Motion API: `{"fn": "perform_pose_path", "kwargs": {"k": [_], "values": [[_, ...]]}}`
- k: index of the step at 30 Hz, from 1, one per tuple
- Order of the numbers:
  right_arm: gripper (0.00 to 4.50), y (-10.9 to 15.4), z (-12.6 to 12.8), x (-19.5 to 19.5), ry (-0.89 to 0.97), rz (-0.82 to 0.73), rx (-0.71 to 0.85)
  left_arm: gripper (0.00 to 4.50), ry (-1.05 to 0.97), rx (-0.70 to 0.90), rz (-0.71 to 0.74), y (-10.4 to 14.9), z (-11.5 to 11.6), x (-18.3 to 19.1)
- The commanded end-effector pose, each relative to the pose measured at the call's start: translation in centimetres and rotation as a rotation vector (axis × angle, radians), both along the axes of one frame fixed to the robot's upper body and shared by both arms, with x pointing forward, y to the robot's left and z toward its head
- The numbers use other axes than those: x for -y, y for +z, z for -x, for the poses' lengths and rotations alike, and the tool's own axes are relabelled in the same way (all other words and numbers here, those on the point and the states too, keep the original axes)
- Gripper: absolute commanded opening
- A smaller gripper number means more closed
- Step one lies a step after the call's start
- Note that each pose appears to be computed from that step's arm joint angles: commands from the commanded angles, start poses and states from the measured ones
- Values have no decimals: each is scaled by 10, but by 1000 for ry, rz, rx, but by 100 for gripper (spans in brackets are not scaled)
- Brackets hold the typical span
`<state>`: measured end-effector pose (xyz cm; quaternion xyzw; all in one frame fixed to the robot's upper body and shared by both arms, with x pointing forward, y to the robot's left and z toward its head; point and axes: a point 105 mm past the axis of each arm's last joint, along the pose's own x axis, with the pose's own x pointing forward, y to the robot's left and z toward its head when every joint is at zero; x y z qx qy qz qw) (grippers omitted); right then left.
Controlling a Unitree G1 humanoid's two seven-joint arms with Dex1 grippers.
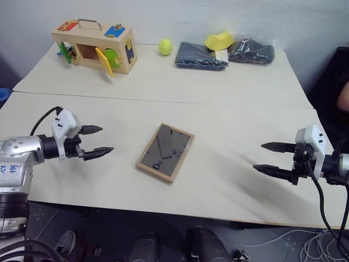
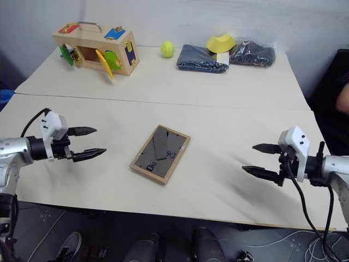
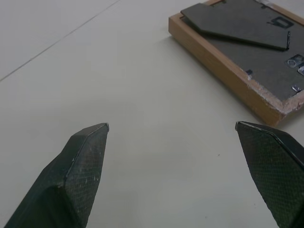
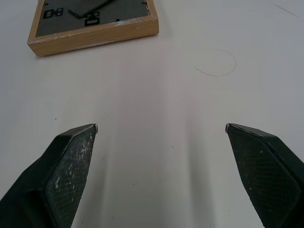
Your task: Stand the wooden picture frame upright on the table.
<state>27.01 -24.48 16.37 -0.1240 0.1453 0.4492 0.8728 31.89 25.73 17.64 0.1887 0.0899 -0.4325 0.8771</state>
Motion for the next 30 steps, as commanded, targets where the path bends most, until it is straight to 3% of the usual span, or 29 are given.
{"fn": "perform_pose_path", "kwargs": {"k": [1, 11, 12, 15, 26, 28, 30], "values": [[445, 8, 0, -1, -4, -12, 29, 450, -14, 34, 5, 5, -1, 2], [445, 2, -5, -14, 10, 4, 60, 450, -20, 9, -37, -9, -10, 12], [428, -1, -8, -19, 24, 14, 66, 450, -45, 4, -64, -15, -11, 18], [356, -9, -16, -40, 85, 43, 80, 392, -119, -7, -150, -32, -16, 37], [0, -31, -54, -107, 232, 138, 156, 63, -265, -11, -223, -57, -35, 84], [0, -33, -55, -110, 247, 147, 162, 2, -299, -21, -196, -59, -34, 94], [0, -34, -58, -114, 246, 156, 171, 2, -352, -45, -143, -61, -28, 114]]}}
